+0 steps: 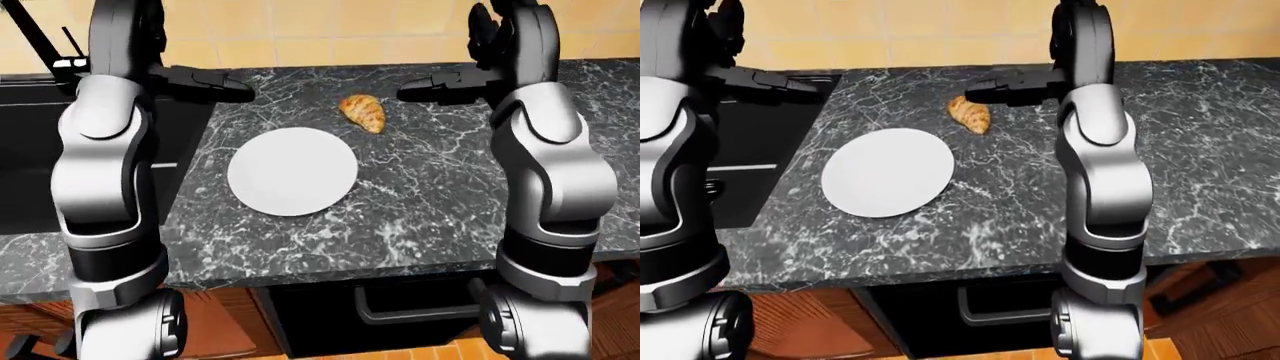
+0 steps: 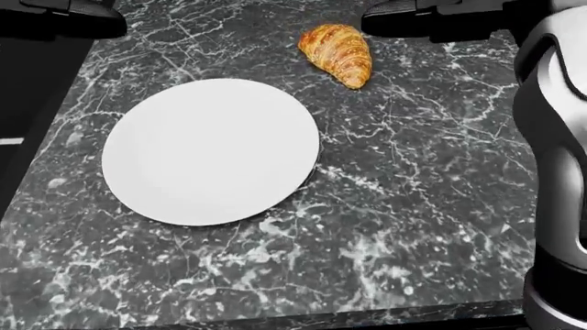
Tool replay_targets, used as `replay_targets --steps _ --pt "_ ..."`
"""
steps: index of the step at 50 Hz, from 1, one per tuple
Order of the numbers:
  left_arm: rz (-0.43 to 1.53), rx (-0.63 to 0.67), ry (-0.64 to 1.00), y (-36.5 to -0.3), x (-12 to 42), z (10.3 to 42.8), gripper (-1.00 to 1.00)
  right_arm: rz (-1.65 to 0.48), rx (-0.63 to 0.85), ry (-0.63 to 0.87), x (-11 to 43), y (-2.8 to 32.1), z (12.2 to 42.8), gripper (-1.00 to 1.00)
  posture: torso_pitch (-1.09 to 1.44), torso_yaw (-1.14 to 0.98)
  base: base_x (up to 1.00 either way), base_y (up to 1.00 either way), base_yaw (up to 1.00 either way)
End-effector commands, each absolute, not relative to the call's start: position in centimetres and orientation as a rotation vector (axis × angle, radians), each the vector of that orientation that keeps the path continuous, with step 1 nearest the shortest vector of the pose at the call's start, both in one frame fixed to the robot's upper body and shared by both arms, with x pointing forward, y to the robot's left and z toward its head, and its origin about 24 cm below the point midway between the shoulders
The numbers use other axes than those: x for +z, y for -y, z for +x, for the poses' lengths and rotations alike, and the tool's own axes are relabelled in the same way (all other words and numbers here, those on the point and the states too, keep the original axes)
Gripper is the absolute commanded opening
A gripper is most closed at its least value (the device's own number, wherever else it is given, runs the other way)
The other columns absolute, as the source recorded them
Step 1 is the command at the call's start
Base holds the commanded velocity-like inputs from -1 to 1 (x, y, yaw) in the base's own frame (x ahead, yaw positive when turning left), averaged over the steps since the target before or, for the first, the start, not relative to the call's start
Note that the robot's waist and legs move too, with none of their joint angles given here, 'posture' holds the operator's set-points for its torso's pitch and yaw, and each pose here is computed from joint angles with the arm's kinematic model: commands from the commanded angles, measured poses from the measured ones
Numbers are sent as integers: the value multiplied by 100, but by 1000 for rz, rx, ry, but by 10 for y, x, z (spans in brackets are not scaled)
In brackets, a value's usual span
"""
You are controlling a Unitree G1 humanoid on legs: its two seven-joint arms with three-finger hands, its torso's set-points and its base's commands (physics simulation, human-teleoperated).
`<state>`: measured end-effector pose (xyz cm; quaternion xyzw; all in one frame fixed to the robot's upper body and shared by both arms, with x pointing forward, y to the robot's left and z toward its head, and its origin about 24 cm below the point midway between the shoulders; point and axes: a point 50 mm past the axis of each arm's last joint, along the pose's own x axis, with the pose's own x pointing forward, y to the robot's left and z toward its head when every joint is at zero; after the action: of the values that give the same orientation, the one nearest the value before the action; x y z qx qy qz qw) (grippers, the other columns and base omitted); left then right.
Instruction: Place the pastries on the plates.
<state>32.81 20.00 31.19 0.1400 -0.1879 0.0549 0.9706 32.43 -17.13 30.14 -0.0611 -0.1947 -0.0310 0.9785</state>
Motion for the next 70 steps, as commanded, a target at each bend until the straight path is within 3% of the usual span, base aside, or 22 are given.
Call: replay_targets --steps 1,25,35,39,45,53,63,70 --pt "292 137 500 -201 337 316 100 -125 -57 500 323 169 315 100 0 0 0 0 0" --pt "294 140 488 -202 329 314 100 -132 -56 485 318 168 315 100 0 0 0 0 6" --pt "292 132 489 -201 329 317 100 -142 -88 477 343 174 322 100 0 0 0 0 0" --pt "291 129 488 -201 328 317 100 -194 -96 441 351 177 334 100 0 0 0 0 0" --pt "294 128 484 -201 324 316 100 -315 -130 309 360 176 377 100 0 0 0 0 0" --pt "298 129 493 -203 327 307 100 -416 -113 241 350 161 419 100 0 0 0 0 0" --pt "272 144 483 -207 327 308 100 -502 -175 123 303 162 431 100 0 0 0 0 0" --pt "299 130 470 -206 326 306 100 -526 -269 120 287 167 432 100 0 0 0 0 0"
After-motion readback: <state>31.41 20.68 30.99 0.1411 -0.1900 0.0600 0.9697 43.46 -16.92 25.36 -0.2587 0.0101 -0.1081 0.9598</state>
